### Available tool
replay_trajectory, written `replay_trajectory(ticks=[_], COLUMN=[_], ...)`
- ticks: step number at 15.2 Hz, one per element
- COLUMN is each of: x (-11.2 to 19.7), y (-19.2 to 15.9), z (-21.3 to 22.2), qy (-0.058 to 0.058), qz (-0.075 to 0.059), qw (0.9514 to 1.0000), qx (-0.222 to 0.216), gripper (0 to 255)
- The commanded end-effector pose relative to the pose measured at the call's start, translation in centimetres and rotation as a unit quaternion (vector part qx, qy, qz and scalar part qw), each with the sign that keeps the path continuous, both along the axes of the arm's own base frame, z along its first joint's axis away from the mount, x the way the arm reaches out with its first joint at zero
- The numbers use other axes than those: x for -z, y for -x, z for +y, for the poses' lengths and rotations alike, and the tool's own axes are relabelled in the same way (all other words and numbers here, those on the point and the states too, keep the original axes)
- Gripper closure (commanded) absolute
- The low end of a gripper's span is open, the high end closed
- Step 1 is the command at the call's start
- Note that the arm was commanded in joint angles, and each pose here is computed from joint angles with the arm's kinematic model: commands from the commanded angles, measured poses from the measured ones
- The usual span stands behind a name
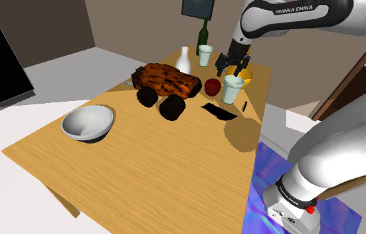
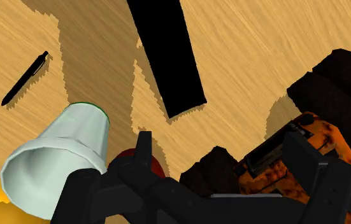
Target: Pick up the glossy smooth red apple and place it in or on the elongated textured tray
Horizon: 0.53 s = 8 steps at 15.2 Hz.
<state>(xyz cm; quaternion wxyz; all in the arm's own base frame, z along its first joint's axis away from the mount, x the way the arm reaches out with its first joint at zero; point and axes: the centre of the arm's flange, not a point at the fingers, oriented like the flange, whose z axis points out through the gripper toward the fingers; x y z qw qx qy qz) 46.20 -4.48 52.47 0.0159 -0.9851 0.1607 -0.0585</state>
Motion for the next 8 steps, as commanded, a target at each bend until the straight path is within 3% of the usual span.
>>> replay_trajectory(ticks=[1, 8], x=[1.2, 4.7], y=[-2.4, -9.8], z=[-0.8, -4.7], qy=[0.003, 0.015], qz=[0.001, 0.007], qw=[0.9997, 0.9938], qx=[0.025, 0.110], gripper=[0, 0])
